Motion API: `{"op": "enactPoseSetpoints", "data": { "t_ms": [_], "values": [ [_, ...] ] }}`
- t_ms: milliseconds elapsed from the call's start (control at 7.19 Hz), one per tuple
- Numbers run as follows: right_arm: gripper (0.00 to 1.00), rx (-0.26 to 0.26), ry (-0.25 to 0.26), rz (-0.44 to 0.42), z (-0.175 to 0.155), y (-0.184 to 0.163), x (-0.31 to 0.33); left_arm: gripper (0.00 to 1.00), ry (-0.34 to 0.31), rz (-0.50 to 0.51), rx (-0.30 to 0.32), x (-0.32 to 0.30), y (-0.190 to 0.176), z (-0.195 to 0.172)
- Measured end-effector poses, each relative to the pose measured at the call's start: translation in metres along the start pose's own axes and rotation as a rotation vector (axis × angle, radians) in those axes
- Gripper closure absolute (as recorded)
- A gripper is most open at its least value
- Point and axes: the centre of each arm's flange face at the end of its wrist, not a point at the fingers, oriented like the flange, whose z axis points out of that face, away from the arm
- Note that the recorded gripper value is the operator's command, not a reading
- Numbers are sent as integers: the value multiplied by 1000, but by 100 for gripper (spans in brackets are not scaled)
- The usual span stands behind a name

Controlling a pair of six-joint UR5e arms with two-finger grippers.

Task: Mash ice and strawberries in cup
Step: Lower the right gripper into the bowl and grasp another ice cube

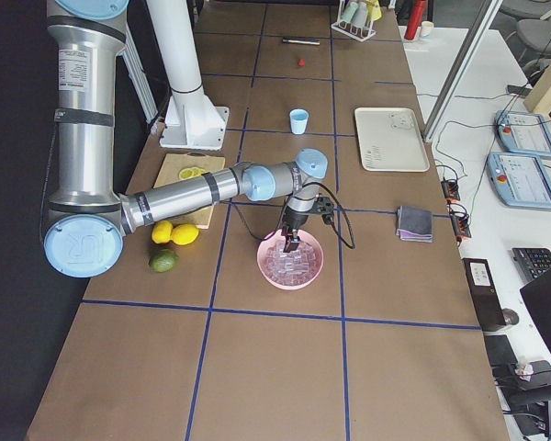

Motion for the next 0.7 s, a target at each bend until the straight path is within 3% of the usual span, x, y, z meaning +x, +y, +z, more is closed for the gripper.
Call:
{"op": "enactPoseSetpoints", "data": {
  "t_ms": [695],
  "values": [
    [33, -39, 10, -8, 21, -5, -2, 0, 0, 1, 0, 1, -1, 0]
  ]
}}
